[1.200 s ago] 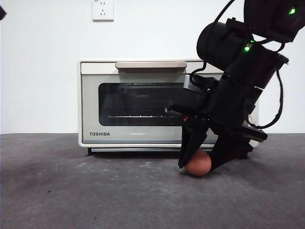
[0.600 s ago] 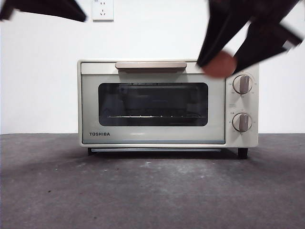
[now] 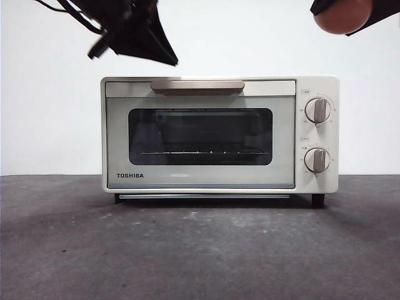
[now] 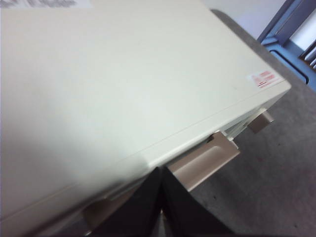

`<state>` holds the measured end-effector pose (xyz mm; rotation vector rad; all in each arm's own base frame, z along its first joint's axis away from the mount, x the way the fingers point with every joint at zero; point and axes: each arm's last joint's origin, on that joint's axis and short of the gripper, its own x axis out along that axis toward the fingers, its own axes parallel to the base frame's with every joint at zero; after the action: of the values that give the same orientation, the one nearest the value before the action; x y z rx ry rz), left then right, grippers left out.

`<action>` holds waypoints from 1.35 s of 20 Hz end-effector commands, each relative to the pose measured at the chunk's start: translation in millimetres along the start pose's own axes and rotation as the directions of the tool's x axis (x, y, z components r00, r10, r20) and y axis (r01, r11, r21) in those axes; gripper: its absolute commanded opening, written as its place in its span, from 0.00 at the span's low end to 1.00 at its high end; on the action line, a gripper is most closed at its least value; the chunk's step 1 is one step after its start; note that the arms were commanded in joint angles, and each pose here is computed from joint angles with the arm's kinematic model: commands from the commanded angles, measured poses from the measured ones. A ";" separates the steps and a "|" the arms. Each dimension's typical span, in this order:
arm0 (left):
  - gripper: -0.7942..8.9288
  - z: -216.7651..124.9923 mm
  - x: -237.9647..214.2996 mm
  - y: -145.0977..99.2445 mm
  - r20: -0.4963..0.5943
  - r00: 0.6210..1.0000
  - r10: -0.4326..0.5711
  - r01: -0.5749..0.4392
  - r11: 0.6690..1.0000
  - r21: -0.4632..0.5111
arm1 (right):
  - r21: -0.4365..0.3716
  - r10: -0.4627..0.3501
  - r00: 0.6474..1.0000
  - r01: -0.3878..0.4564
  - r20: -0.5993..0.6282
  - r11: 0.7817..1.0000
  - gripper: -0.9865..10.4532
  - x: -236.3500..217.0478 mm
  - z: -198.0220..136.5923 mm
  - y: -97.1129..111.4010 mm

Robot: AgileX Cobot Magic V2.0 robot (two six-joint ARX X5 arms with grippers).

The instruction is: Eggoven

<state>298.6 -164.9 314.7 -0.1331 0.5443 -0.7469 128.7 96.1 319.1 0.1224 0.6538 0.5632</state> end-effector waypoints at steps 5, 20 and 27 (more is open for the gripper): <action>0.09 -10.8 29.1 1.2 -0.059 0.998 0.034 -0.032 0.999 0.041 | -0.017 -0.008 1.000 0.008 0.021 1.000 0.09 -2.3 3.0 1.5; 0.09 -56.3 30.7 -67.5 -0.414 0.906 -0.085 0.118 0.991 0.056 | -0.033 -0.010 0.998 0.012 0.055 0.999 0.09 -2.0 6.4 1.5; 0.09 -28.4 -24.0 -80.8 -0.284 0.952 -0.117 0.138 0.989 0.057 | -0.001 -0.035 0.998 0.035 0.042 0.999 0.09 21.2 15.1 -7.4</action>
<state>218.5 -203.2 323.3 0.0210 0.7848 -0.9208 153.9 100.1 314.2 0.1220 0.6286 0.5155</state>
